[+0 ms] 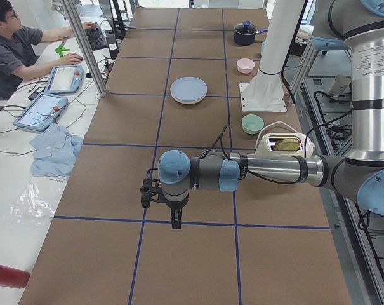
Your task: Stack three plates with pink and blue
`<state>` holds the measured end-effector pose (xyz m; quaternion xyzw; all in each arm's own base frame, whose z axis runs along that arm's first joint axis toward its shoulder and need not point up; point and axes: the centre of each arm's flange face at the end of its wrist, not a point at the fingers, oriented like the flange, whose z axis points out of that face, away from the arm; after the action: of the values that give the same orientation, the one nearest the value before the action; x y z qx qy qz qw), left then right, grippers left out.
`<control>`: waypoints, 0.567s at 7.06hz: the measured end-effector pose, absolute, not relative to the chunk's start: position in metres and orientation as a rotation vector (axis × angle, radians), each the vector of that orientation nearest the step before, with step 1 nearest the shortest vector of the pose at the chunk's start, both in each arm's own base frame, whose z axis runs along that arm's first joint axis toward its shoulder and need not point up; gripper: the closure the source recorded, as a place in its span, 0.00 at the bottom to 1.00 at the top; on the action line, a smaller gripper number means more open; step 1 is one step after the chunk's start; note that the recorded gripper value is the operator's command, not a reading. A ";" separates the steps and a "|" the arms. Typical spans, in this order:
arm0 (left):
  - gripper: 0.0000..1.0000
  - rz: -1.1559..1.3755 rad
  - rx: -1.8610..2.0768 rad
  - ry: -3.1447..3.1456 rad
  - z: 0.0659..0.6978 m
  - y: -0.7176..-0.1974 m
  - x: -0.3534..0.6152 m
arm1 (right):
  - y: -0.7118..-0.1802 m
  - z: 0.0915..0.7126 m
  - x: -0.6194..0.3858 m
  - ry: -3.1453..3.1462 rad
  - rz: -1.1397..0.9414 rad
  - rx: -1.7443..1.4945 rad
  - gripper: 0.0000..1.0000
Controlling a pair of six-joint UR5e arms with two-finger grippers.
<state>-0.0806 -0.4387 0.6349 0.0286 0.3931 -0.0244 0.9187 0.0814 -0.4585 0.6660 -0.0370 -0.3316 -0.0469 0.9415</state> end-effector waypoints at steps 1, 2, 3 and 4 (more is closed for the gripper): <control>0.00 -0.048 0.069 0.775 0.637 -0.441 -0.083 | -0.451 0.673 0.085 -0.686 -0.083 -0.083 0.00; 0.00 -0.046 0.080 0.735 0.637 -0.444 -0.086 | -0.448 0.675 0.086 -0.695 -0.077 -0.084 0.00; 0.00 -0.042 0.097 0.698 0.631 -0.452 -0.089 | -0.447 0.677 0.086 -0.699 -0.074 -0.086 0.00; 0.00 -0.039 0.109 0.675 0.626 -0.456 -0.090 | -0.447 0.677 0.086 -0.700 -0.072 -0.087 0.00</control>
<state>-0.0903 -0.4560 0.6260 0.0533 0.3311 -0.0191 0.9419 0.0862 -0.4467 0.6770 -0.0424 -0.3429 -0.0354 0.9377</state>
